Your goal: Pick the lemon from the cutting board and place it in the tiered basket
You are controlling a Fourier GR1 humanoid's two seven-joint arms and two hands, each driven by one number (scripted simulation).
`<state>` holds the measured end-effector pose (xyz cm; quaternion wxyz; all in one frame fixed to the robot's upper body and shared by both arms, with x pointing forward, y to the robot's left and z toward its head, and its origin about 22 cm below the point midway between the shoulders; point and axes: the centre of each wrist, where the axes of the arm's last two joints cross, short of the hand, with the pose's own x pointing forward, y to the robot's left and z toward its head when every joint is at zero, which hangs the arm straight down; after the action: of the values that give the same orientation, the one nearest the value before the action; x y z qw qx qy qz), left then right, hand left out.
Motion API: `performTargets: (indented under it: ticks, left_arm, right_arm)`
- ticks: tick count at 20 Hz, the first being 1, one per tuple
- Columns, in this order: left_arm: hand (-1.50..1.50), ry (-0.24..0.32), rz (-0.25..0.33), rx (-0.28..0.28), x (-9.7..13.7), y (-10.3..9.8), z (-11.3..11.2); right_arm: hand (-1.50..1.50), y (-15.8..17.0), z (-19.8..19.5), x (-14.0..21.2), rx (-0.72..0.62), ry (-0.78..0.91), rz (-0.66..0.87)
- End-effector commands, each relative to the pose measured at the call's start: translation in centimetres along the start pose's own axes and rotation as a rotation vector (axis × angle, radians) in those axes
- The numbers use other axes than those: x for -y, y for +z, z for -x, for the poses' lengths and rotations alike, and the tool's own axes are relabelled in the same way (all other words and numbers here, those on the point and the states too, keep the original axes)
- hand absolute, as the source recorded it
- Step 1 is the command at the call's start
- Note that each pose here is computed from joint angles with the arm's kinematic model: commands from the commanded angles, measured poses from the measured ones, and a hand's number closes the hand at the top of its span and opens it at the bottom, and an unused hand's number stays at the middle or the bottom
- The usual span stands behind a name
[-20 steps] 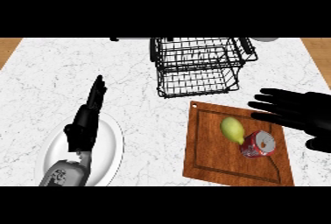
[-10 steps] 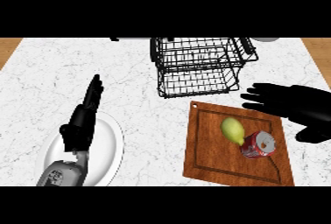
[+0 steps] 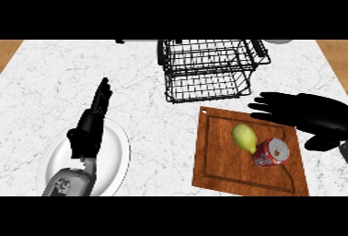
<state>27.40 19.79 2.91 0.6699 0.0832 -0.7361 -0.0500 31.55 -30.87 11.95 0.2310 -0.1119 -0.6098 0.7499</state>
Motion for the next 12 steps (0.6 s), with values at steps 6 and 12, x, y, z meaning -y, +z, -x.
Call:
performTargets:
  ticks: [6,12]
  left_arm:
    - [0.00,-0.010,0.001,0.013,-0.9,-0.6,1.3]
    - [0.00,0.003,-0.005,0.008,-0.8,0.2,-0.4]
  right_arm:
    - [-1.50,-1.1,0.1,0.0,0.057,-0.059,-0.066]
    - [-1.50,-4.5,-2.3,-3.8,0.052,-0.060,-0.085]
